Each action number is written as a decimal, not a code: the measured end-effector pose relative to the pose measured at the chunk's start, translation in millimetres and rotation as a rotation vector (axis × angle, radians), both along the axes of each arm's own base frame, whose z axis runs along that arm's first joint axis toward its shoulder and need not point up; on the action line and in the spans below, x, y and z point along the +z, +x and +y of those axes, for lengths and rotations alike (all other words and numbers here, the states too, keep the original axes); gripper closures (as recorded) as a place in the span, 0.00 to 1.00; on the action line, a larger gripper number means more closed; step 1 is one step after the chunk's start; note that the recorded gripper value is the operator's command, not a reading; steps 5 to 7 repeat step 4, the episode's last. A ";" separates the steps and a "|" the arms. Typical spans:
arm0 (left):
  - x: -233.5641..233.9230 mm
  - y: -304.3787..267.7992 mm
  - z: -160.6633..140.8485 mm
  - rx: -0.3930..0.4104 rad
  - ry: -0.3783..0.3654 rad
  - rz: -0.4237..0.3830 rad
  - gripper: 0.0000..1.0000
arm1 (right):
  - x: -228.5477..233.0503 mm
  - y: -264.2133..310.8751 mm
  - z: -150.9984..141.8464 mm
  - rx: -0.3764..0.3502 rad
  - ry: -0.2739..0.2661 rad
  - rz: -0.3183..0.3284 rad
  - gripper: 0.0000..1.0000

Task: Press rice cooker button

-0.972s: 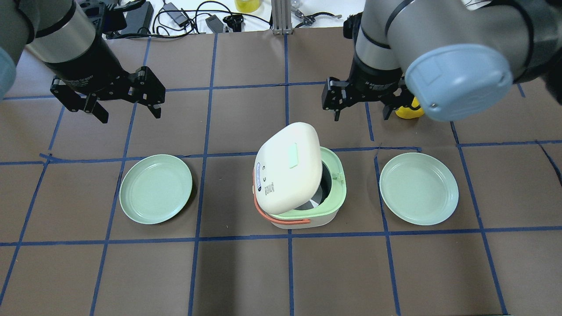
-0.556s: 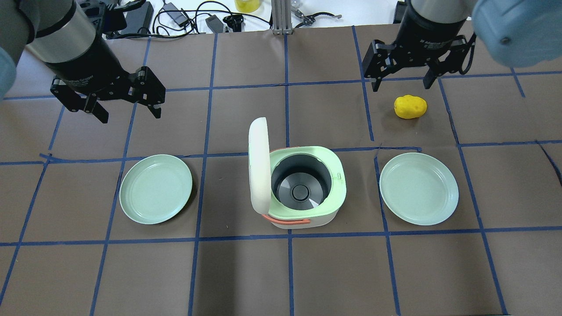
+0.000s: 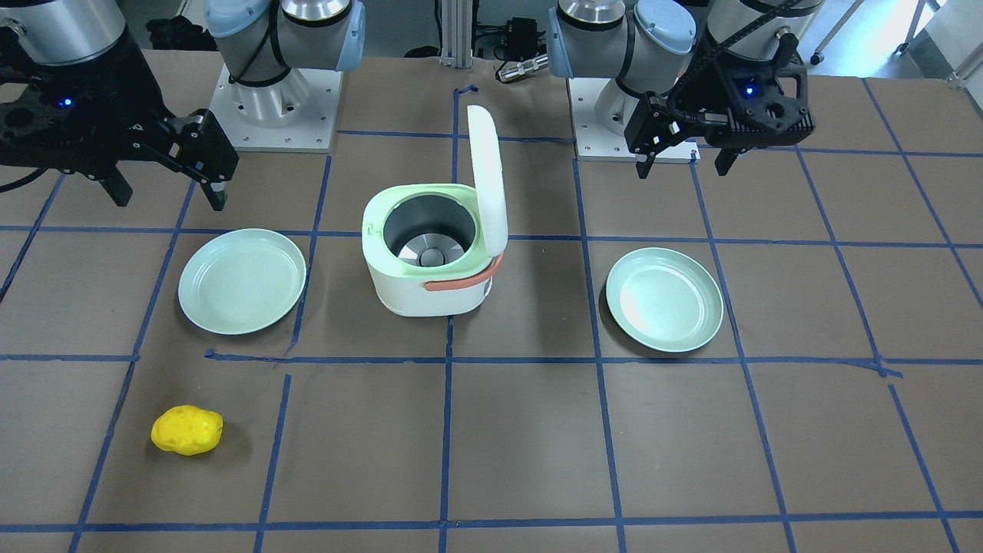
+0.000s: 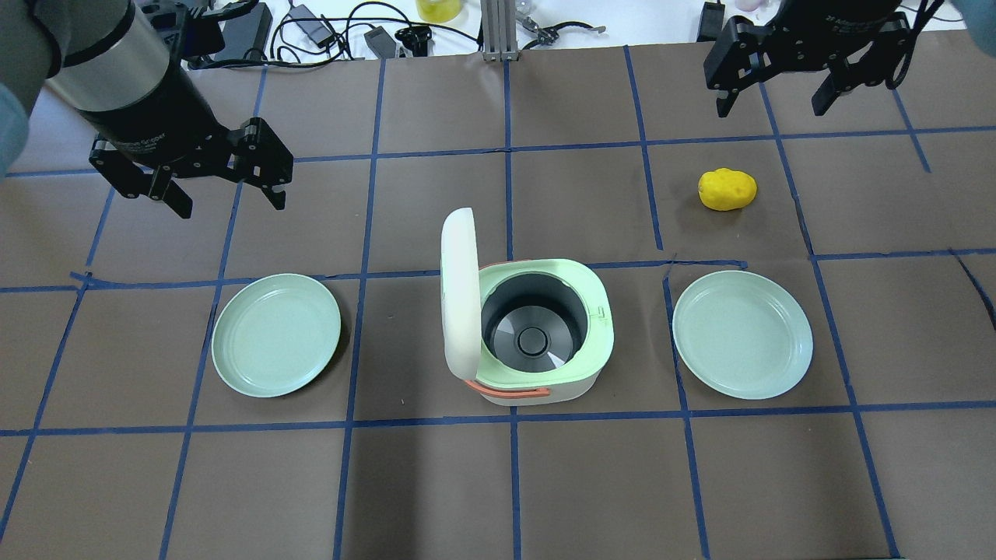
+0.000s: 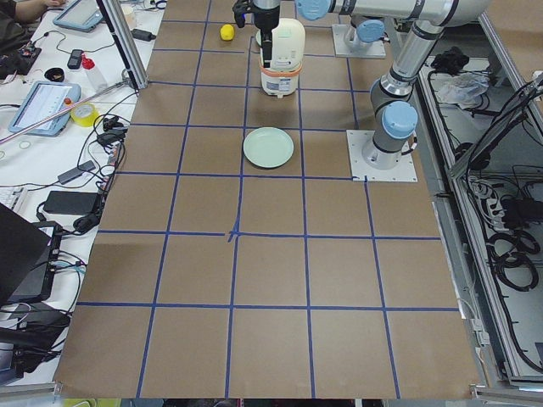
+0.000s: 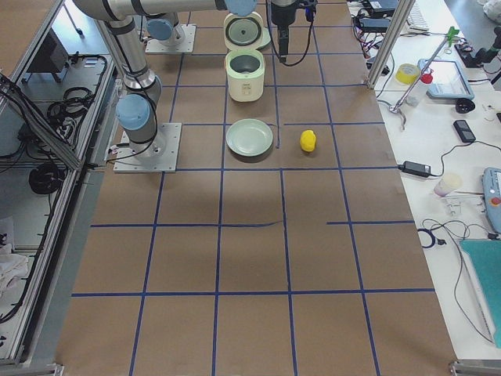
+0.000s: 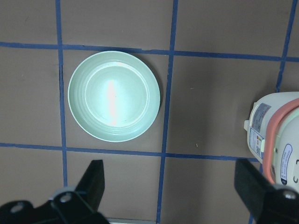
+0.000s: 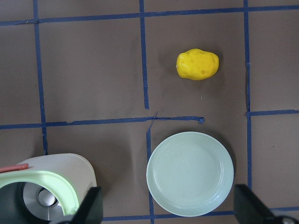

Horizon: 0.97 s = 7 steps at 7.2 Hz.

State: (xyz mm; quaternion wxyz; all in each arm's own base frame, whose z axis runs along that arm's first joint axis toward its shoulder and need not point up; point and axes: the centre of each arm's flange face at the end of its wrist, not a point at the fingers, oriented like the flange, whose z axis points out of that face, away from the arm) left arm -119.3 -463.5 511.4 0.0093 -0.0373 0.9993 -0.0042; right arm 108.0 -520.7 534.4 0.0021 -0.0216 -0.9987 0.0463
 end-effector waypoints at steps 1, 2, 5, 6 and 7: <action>0.0 0.0 0.0 0.000 0.000 0.000 0.00 | -0.3 -1.0 -0.7 -0.003 -0.005 0.003 0.00; 0.0 0.0 0.0 0.000 0.000 0.000 0.00 | -0.6 -1.6 -1.2 -0.005 -0.010 0.007 0.00; 0.0 0.0 0.0 0.001 0.000 0.000 0.00 | -1.5 -1.6 -1.3 -0.004 -0.010 0.006 0.00; 0.0 0.0 0.0 0.001 0.000 0.000 0.00 | -1.5 -1.6 -1.3 -0.004 -0.010 0.006 0.00; 0.0 0.0 0.0 0.001 0.000 0.000 0.00 | -1.5 -1.6 -1.3 -0.004 -0.010 0.006 0.00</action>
